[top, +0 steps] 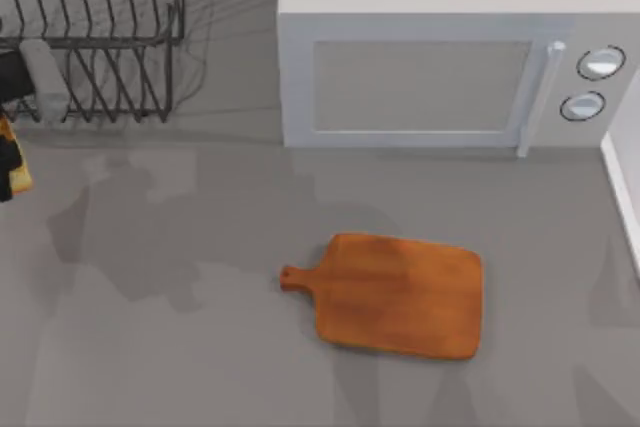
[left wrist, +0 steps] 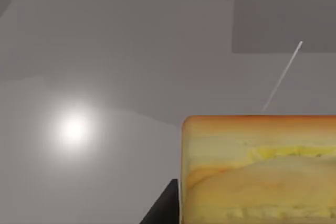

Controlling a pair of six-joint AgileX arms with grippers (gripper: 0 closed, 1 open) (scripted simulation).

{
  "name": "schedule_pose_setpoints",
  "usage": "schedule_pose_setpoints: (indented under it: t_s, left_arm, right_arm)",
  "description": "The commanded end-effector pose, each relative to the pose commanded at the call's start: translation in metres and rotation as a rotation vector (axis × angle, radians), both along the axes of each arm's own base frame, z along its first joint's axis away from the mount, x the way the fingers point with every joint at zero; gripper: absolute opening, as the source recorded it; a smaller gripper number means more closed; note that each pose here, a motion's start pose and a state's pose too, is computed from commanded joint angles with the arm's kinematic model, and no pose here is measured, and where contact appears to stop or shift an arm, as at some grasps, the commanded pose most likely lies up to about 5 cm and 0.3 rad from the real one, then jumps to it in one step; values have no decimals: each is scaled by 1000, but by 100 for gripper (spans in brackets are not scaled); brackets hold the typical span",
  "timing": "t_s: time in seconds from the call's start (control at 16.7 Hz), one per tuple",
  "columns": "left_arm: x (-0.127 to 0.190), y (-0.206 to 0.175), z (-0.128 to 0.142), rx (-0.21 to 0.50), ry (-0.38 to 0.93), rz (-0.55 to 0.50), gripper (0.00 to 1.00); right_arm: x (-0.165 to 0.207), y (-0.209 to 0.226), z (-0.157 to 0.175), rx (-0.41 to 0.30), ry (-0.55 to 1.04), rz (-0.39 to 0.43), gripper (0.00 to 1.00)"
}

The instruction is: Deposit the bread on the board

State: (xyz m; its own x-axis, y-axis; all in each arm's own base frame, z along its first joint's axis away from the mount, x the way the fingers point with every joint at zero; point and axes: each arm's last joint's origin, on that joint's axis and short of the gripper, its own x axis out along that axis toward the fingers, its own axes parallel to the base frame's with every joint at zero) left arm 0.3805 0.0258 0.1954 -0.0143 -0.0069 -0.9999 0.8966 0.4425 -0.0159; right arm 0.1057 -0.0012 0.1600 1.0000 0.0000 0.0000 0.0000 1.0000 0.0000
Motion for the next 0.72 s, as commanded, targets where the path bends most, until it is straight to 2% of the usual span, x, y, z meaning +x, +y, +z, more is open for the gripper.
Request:
schedule_pose_setpoints:
  t_s: [0.18,0.48,0.72]
  left_arm:
    - [-2,-1,18,1,-17,0,0]
    - [-1,0,16,1,-14,7,0]
    - [2,-6,9,8,-7,128,0]
  right_arm:
    - [0,0,0,0,0,0,100]
    - [0,0,0,0,0,0,100]
    - [0,0,0,0,0,0,100]
